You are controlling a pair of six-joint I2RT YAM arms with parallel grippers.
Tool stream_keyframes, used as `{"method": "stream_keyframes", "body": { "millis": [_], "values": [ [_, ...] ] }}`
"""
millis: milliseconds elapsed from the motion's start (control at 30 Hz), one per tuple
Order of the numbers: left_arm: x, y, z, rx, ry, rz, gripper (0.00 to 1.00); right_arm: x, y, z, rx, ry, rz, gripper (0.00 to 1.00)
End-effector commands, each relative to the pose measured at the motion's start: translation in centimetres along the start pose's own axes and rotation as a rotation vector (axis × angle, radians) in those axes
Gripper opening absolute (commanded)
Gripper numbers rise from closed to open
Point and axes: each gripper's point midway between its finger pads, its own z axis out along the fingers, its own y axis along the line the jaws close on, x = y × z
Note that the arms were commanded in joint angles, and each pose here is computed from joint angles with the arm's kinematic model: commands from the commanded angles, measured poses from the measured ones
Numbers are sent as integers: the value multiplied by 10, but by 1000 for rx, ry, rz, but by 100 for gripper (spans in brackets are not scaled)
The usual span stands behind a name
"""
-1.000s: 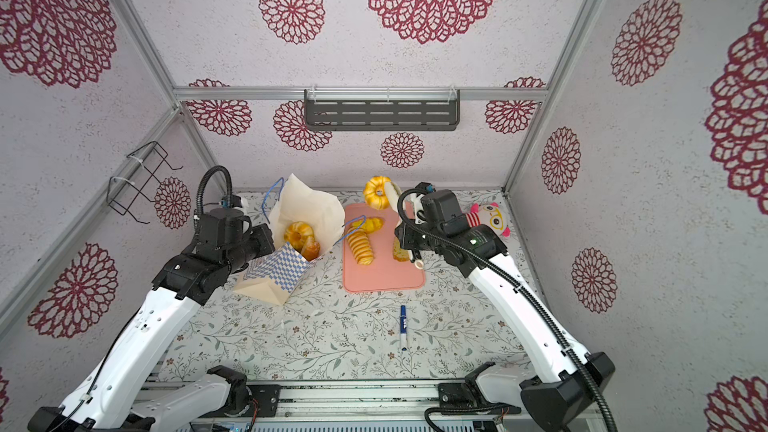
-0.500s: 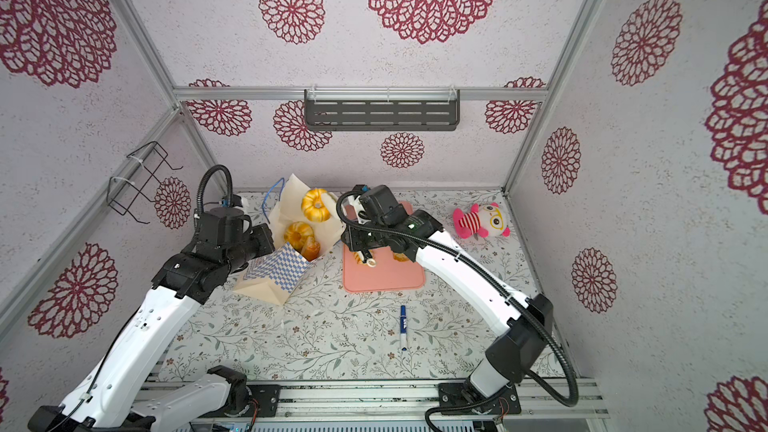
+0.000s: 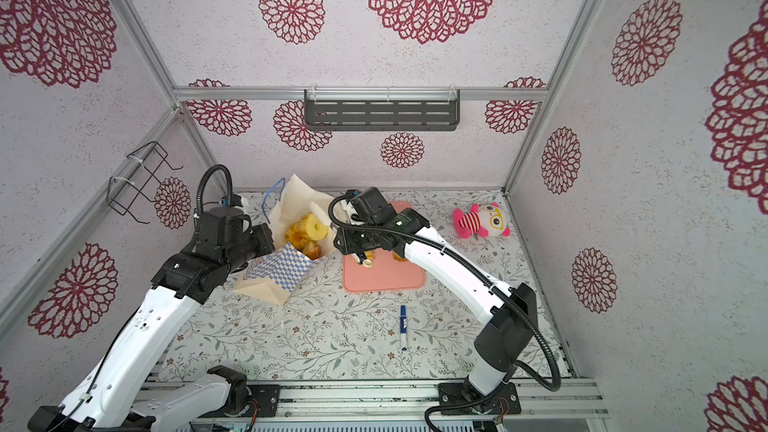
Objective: Place the fake bread into the paper bag
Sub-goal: 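Release the ring bun into the bag with the right gripper, then withdraw the tongs from the bag back toward the tray with the right gripper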
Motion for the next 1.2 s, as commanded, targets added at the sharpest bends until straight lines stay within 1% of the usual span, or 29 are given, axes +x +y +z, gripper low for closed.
{"method": "stream_keyframes", "body": {
  "millis": [0, 133, 333, 433, 567, 733, 900, 1033, 1167],
  "values": [
    [-3, 3, -3, -13, -3, 2, 0, -25, 18, -30, -35, -111, -52, 45],
    [-3, 4, -4, -15, -4, 1, 0, -34, 16, -45, -10, -162, -73, 43],
    [-3, 4, -4, -17, -5, 3, 0, -48, 3, -81, 88, -275, -107, 43],
    [-4, 4, -5, -17, -8, 3, 0, -52, -10, -99, 135, -324, -109, 44],
    [-5, 5, -6, -20, -13, 3, 0, -48, -38, -121, 209, -361, -82, 45],
    [-7, 5, -7, -24, -18, 6, 0, -25, -84, -131, 286, -337, -12, 45],
    [-7, 5, -8, -26, -21, 8, 0, 9, -121, -127, 377, -269, 27, 47],
    [-8, 6, -8, -29, -24, 6, 0, 42, -142, -111, 413, -185, 52, 49],
    [-10, 6, -10, -31, -31, 4, 0, 75, -157, -84, 421, -69, 75, 50]
  ]
}}
